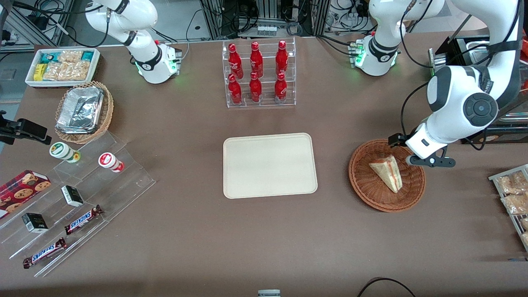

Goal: Place sandwich from basket to tray
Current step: 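Move the open left gripper down over the wrapped sandwich in the basket, then close the left gripper on the wrapped sandwich, then lift the sandwich out of the basket and carry it over the tray, then lower the sandwich onto the tray and open the left gripper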

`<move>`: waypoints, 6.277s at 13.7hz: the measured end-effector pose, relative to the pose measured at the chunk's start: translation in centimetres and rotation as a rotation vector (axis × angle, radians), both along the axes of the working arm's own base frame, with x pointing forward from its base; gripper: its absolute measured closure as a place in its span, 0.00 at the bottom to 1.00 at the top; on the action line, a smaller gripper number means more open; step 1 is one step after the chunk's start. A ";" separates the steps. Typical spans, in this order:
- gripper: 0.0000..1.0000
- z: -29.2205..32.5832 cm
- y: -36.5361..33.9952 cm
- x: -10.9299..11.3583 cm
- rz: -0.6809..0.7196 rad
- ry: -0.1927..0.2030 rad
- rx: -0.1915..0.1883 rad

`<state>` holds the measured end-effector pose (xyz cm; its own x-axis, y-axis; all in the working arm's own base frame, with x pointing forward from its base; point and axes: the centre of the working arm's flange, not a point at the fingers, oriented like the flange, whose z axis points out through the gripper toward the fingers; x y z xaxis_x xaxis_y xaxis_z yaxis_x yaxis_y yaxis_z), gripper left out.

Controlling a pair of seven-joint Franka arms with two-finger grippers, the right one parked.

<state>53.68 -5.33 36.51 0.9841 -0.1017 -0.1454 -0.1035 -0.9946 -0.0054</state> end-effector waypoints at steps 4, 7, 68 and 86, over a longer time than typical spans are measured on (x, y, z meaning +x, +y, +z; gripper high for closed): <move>0.00 -0.1 0.1 0.2 0.164 -0.034 0.013; 0.00 -0.3 -0.1 0.6 0.469 -0.066 0.034; 0.83 -12.8 -44.8 -4.3 0.262 -0.063 -0.010; 0.00 4.3 -40.1 1.5 0.097 -0.017 0.007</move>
<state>55.20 -45.40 40.85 0.9917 -0.0052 -0.1288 -0.0069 -0.9999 -0.0132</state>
